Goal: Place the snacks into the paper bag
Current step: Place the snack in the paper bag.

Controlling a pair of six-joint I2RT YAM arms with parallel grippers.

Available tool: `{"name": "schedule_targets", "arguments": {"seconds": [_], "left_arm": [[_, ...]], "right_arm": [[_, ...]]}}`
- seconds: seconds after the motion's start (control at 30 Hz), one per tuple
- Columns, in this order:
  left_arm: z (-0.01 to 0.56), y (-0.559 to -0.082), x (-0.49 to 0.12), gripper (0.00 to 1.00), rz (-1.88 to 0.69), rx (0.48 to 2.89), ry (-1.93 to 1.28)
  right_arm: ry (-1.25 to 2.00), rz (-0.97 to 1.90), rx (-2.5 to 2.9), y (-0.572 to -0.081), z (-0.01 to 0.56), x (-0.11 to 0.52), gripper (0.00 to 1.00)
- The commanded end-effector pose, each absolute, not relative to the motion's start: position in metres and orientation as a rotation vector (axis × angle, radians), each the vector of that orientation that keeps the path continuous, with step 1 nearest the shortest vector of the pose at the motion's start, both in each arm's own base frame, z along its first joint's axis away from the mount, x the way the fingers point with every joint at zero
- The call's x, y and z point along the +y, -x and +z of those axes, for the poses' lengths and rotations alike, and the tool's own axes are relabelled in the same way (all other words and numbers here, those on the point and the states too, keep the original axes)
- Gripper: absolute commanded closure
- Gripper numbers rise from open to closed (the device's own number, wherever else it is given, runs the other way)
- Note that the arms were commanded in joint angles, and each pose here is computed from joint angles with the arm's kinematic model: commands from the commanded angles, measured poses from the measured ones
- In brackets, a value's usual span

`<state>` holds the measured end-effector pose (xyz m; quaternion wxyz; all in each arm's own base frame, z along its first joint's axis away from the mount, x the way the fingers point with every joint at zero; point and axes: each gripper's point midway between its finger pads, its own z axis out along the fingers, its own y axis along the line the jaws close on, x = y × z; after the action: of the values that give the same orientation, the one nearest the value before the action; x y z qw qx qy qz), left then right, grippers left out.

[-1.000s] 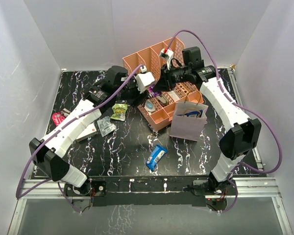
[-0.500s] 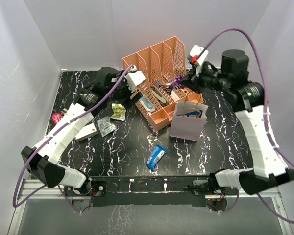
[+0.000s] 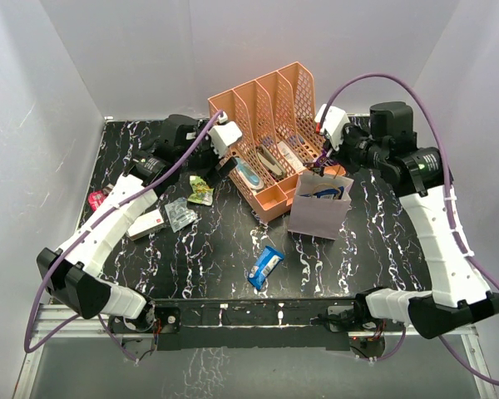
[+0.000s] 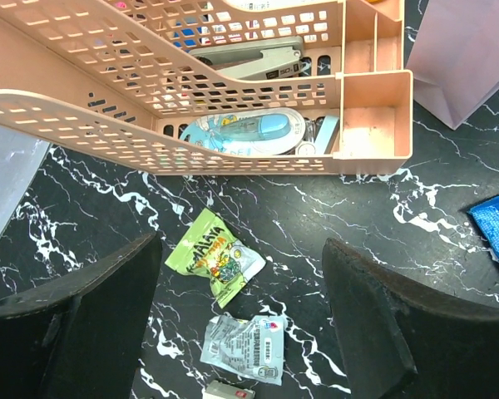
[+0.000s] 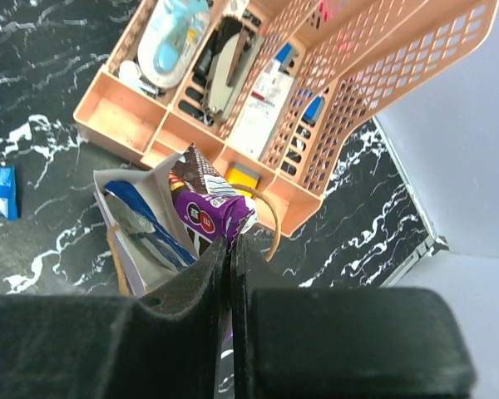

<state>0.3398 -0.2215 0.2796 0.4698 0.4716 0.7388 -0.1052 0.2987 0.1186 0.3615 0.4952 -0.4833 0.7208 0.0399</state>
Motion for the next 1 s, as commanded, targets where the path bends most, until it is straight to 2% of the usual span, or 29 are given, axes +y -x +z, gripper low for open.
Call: {"name": "schedule_targets", "arguments": {"seconds": [0.0, 0.53, 0.97], "left_arm": [[0.288, -0.339, -0.212, 0.23, -0.234, 1.801, -1.135], [0.269, -0.335, -0.214, 0.2, -0.261, 1.813, -1.174], [0.254, -0.33, -0.218, 0.15, -0.302, 1.822, -1.204]], "right_arm": [[1.217, 0.006, 1.764, -0.305, 0.354, 0.106, 0.92], [1.288, -0.002, 1.931, -0.317, 0.29, 0.099, 0.92], [1.289, 0.055, 1.971, -0.319, 0.274, 0.105, 0.91]]}}
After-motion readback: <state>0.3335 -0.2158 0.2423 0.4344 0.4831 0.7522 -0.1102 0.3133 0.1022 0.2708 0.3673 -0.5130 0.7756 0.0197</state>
